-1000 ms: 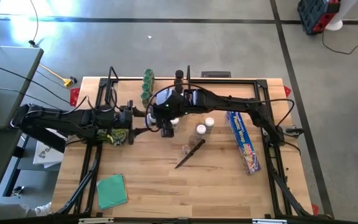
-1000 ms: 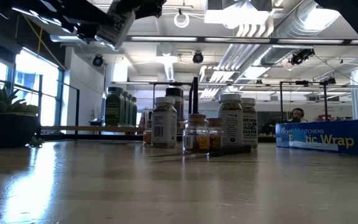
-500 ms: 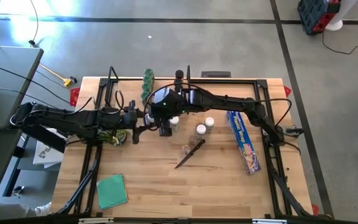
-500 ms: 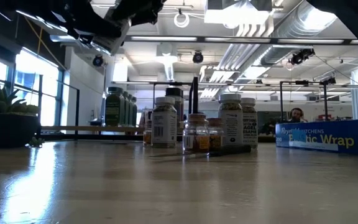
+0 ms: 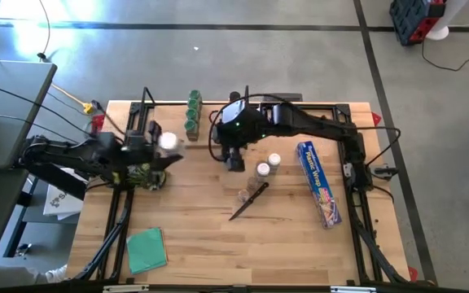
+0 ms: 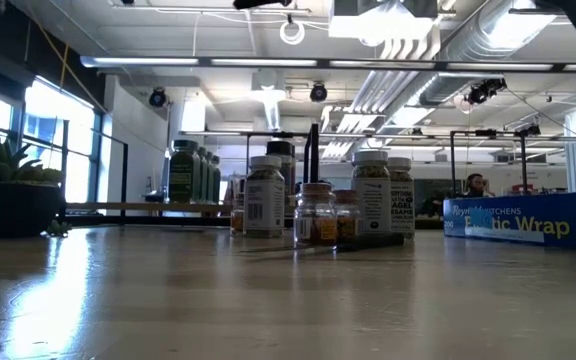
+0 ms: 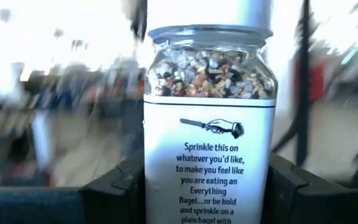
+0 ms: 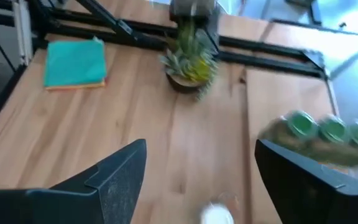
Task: Shelf spices
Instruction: Put the white lid seasoning bottle on the shelf
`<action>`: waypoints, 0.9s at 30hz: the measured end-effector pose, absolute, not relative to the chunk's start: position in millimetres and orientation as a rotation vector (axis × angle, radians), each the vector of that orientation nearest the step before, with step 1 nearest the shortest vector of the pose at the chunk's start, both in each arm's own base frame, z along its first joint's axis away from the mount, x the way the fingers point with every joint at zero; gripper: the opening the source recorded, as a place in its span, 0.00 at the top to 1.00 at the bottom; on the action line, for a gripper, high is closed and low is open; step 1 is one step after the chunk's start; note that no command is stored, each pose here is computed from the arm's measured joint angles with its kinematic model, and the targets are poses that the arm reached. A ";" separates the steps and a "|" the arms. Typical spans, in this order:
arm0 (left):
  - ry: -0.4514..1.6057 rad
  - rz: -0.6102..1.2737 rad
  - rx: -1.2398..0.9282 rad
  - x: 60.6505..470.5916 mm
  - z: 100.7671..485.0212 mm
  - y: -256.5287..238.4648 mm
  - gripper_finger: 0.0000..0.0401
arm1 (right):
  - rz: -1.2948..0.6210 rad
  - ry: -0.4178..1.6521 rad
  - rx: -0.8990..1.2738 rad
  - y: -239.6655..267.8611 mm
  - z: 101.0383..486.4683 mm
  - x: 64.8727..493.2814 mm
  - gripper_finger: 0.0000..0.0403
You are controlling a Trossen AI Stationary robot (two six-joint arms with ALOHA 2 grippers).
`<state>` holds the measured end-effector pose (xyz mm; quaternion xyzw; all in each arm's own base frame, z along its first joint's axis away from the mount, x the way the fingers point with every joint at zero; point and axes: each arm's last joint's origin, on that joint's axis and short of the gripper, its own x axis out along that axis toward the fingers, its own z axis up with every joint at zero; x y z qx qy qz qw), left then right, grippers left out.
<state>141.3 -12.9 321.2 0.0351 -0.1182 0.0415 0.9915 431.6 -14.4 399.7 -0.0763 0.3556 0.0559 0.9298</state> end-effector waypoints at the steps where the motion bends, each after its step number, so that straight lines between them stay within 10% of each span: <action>1: -0.286 0.061 0.074 139.5 325.8 -13.4 0.53 | 0.123 0.712 -0.158 -11.5 395.3 436.1 0.27; 10: -0.390 -0.037 0.068 139.0 334.2 -16.4 0.53 | 0.058 0.276 -0.177 1.3 330.9 488.9 0.26; 27: -0.605 -0.102 0.093 127.0 352.2 -17.3 0.53 | -0.136 -0.253 -0.326 53.0 369.9 484.1 0.26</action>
